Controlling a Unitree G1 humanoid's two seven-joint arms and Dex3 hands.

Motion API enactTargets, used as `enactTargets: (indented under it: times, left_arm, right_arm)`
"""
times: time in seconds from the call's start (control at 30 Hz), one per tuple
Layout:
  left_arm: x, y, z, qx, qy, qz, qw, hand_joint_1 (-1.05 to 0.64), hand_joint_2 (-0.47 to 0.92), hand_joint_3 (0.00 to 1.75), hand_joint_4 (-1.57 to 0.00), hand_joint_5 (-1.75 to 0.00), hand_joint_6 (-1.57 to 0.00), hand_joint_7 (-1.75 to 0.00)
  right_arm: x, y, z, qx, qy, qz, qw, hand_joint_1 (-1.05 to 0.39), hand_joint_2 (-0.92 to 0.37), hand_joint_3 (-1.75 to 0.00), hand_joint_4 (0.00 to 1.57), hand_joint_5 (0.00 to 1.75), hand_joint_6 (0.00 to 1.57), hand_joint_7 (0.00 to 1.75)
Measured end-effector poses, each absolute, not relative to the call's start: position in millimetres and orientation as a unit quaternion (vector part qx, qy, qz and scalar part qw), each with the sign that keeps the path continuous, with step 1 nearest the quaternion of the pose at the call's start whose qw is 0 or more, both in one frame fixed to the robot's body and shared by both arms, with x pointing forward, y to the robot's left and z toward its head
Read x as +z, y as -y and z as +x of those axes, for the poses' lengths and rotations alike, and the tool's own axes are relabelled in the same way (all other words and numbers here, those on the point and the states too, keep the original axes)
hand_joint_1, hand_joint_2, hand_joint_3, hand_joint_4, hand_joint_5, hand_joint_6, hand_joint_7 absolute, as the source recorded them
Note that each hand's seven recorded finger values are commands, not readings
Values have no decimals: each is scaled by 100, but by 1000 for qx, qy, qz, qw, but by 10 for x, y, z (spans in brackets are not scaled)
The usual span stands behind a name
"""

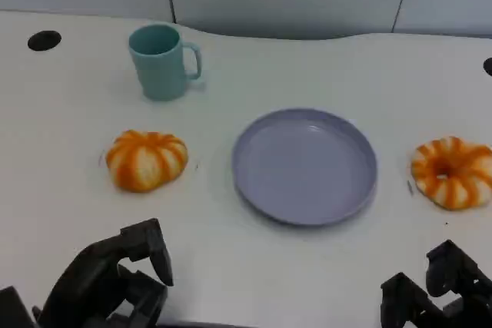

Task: Grasp the bread from the table and place it into the plate.

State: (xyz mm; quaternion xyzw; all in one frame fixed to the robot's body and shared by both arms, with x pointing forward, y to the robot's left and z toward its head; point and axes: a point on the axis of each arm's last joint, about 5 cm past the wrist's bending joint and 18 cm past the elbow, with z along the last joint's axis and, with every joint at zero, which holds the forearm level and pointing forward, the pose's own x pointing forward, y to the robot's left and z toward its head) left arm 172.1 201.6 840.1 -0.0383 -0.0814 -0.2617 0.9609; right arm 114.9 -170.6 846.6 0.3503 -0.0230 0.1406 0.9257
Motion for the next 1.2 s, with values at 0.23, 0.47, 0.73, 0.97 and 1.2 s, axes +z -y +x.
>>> enactTargets:
  times: [0.23, 0.47, 0.73, 0.97, 1.2]
  left_arm:
    - [8596, -2131, 1732, -288, 160, 79, 941, -17, 34, 114, -56, -162, -57, -147]
    - [8926, -2238, 1862, -296, 227, 233, 898, -50, 67, 21, -7, -101, -34, -57]
    - [9384, -2239, 2129, -234, 337, 366, 835, -71, 73, 5, 0, -83, -24, -48]
    - [9517, -2110, 2460, -192, 369, 418, 808, -81, 77, 2, 0, -60, 0, -60]
    - [9385, -2028, 2636, -210, 324, 435, 814, -78, 72, 0, -10, -56, -16, -40]
  right_arm:
    - [8467, 1687, 1157, 140, 20, 353, 925, -46, -85, 0, 78, 175, 64, 175]
    - [8474, 1664, 1175, 139, 19, 354, 925, -45, -86, 0, 77, 175, 64, 175]
    - [8483, 1613, 1199, 144, 21, 359, 922, -44, -86, 0, 77, 175, 64, 175]
    - [8489, 1589, 1193, 140, 18, 362, 921, -44, -85, 0, 78, 175, 65, 175]
    - [8479, 1586, 1169, 137, 13, 364, 921, -45, -84, 0, 79, 175, 66, 175]
